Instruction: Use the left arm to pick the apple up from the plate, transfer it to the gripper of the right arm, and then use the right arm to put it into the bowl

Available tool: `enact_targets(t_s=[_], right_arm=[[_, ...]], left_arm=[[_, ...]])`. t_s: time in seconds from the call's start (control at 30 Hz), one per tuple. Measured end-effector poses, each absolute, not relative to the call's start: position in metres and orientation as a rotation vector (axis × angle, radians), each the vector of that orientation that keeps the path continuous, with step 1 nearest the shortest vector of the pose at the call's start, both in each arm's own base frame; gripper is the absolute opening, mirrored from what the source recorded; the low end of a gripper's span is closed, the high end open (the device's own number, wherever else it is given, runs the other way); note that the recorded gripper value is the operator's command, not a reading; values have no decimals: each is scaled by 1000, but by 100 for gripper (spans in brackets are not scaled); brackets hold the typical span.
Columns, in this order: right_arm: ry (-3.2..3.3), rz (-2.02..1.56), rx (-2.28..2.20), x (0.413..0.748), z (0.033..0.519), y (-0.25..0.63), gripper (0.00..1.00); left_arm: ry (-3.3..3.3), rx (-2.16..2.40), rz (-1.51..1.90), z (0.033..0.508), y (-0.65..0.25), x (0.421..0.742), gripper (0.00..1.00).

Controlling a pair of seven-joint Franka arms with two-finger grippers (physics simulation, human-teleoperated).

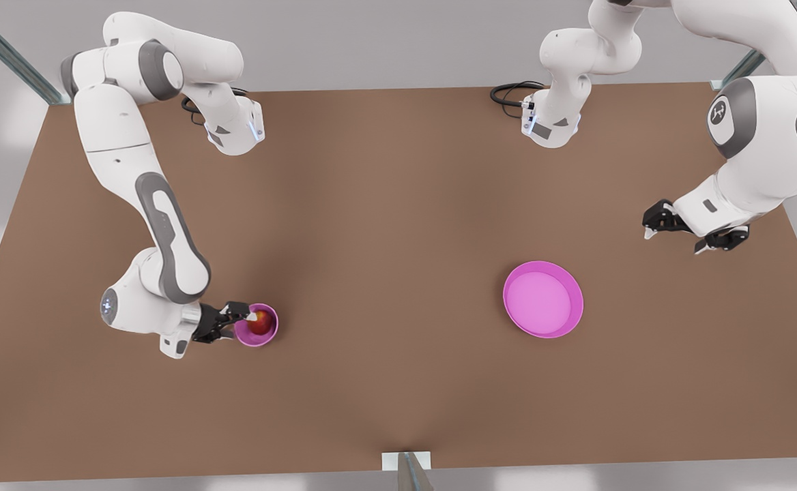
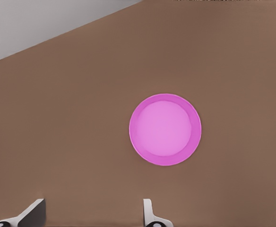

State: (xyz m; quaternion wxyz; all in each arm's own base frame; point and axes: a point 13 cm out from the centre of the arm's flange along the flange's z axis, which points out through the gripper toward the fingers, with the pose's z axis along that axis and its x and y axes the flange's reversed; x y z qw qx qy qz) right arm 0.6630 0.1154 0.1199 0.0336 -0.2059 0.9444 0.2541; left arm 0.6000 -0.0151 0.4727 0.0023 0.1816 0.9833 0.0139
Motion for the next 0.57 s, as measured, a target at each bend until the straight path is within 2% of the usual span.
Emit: enact_targets(t_s=[0.07,0.13,0.17,0.2,0.27,0.37,0.57], right_arm=[[2832,629,-725,692,182,103,100],[2696,397,-848,742,303,91,100],[2658,291,-890,752,356,85,100],[2639,199,-913,748,406,80,100],[2663,70,-905,716,478,66,100],[2804,-35,-871,651,500,62,100],[3013,-72,-698,623,470,58,100]], left_arm=[[3091,527,42,473,-15,600,100],[3096,488,42,474,-15,600,100],[3097,470,41,474,-15,600,100],[3099,453,40,475,-15,600,100],[3099,419,41,475,-14,601,100],[3101,370,47,468,-15,609,100],[3089,313,55,467,-26,622,100]])
